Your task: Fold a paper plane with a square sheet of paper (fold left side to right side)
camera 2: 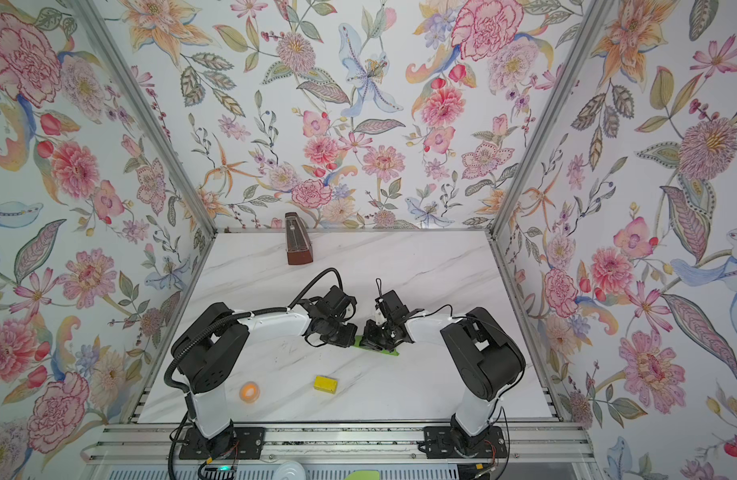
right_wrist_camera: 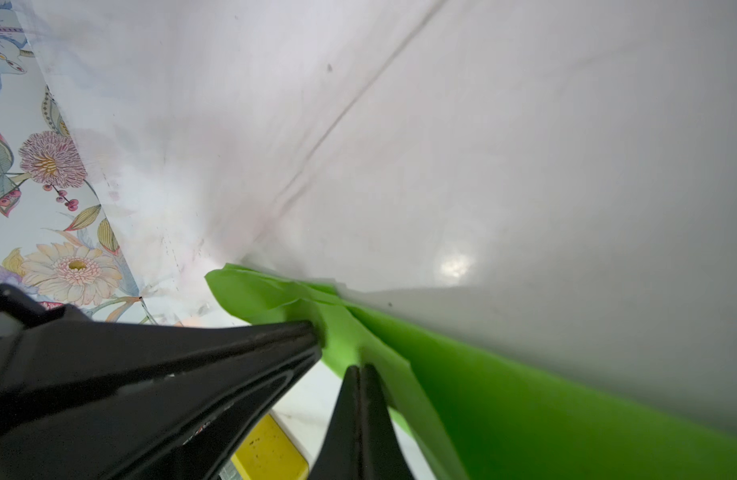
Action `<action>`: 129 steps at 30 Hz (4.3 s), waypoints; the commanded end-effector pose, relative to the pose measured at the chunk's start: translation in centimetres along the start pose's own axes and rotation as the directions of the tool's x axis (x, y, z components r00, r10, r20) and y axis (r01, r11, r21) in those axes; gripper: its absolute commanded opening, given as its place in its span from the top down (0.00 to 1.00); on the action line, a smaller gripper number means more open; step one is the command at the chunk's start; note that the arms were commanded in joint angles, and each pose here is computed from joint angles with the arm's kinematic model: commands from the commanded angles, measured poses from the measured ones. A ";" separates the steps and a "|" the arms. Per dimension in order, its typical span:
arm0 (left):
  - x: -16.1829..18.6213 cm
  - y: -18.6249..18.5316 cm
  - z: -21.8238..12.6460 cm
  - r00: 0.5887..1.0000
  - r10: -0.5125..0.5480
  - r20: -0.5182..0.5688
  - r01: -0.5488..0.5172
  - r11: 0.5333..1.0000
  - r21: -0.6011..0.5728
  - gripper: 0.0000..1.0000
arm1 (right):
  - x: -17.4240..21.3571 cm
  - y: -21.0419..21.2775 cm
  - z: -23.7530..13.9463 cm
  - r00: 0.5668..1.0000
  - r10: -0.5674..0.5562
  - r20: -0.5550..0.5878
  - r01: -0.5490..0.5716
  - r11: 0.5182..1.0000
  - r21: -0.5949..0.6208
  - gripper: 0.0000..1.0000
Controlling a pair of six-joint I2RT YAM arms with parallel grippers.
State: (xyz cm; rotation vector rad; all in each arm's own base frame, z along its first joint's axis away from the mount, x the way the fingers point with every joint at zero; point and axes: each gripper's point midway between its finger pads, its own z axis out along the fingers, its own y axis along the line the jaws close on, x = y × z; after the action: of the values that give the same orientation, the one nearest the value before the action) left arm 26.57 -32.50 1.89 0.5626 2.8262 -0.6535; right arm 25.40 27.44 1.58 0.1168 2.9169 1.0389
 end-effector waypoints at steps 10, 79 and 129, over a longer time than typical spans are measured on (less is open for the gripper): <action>6.7 9.7 -0.9 0.987 -0.109 -0.121 0.088 0.982 -0.166 0.93 | 2.5 -6.2 0.7 0.993 0.108 -0.048 -0.096 0.974 0.205 1.00; 6.1 5.4 2.1 0.981 -0.151 -0.124 0.148 0.988 -0.032 0.96 | 6.5 -15.9 -7.6 0.965 0.251 0.073 -0.257 0.858 0.444 1.00; -4.1 1.7 -7.0 0.953 -0.007 0.303 -0.030 0.993 0.116 0.59 | 7.3 0.5 -3.4 0.994 -0.108 0.029 0.104 0.986 0.130 0.47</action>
State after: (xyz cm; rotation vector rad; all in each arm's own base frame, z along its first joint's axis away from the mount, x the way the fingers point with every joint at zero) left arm 31.19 -28.91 9.86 0.4223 2.4750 -0.7764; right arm 16.81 26.01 3.41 -0.1167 2.9950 0.8155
